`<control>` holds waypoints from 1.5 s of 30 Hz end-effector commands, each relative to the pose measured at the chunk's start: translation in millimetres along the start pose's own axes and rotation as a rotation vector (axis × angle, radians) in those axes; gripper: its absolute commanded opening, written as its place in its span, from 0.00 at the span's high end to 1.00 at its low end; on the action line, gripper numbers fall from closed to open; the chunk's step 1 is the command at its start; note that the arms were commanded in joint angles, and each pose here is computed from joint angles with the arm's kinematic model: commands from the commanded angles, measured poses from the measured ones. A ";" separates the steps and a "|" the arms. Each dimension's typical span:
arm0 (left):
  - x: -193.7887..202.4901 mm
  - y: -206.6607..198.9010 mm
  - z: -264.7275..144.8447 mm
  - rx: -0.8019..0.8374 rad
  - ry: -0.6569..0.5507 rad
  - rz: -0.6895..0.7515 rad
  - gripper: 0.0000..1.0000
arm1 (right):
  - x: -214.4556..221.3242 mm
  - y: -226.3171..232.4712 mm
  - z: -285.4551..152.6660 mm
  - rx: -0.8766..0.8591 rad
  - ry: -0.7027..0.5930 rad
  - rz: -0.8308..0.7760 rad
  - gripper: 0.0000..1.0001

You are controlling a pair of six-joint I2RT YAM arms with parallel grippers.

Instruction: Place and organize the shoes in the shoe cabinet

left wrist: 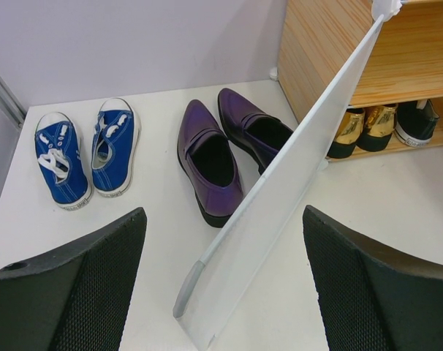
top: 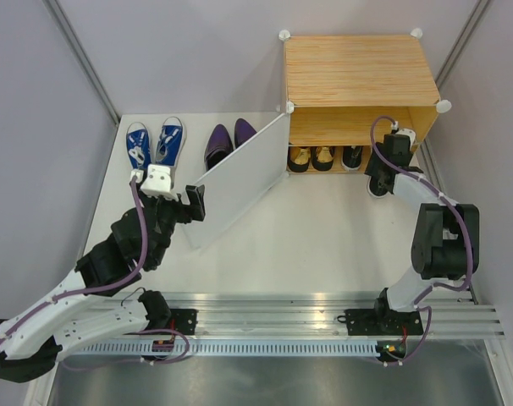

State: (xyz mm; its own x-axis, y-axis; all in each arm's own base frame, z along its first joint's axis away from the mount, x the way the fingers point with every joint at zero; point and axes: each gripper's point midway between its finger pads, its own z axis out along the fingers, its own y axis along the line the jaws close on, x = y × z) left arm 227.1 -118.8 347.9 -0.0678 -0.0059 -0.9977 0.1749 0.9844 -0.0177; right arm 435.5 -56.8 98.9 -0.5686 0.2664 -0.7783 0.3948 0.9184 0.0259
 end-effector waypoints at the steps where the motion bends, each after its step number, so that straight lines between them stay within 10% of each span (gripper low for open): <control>1: -3.6 0.3 2.2 -0.009 -0.019 0.019 0.10 | -61.9 8.3 5.9 -0.008 -0.189 0.007 0.91; 21: 3.6 -9.3 8.0 0.014 0.006 0.051 0.10 | -67.0 -1.2 53.6 -0.016 -0.221 0.027 0.74; 25: 3.9 -9.9 8.3 0.015 0.007 0.051 0.10 | -63.7 -4.6 60.7 -0.020 -0.207 0.028 0.38; 30: 5.5 -13.6 8.9 0.032 0.012 0.054 0.10 | -62.7 -10.2 59.7 -0.016 -0.204 0.062 0.23; 31: 5.2 -13.7 8.7 0.033 0.012 0.054 0.10 | -62.5 -10.5 58.9 -0.015 -0.202 0.066 0.02; 45: 2.4 -13.4 6.0 0.044 0.005 0.040 0.10 | -57.1 -12.0 10.2 -0.061 -0.224 0.130 0.02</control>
State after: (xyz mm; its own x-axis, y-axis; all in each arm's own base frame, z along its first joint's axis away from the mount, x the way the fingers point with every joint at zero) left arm 231.4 -131.4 338.1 -0.0902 0.0348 -0.9953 0.2034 0.9790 0.0158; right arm 464.9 -90.6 89.3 -0.4699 0.3044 -0.8286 0.4218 0.9020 0.0921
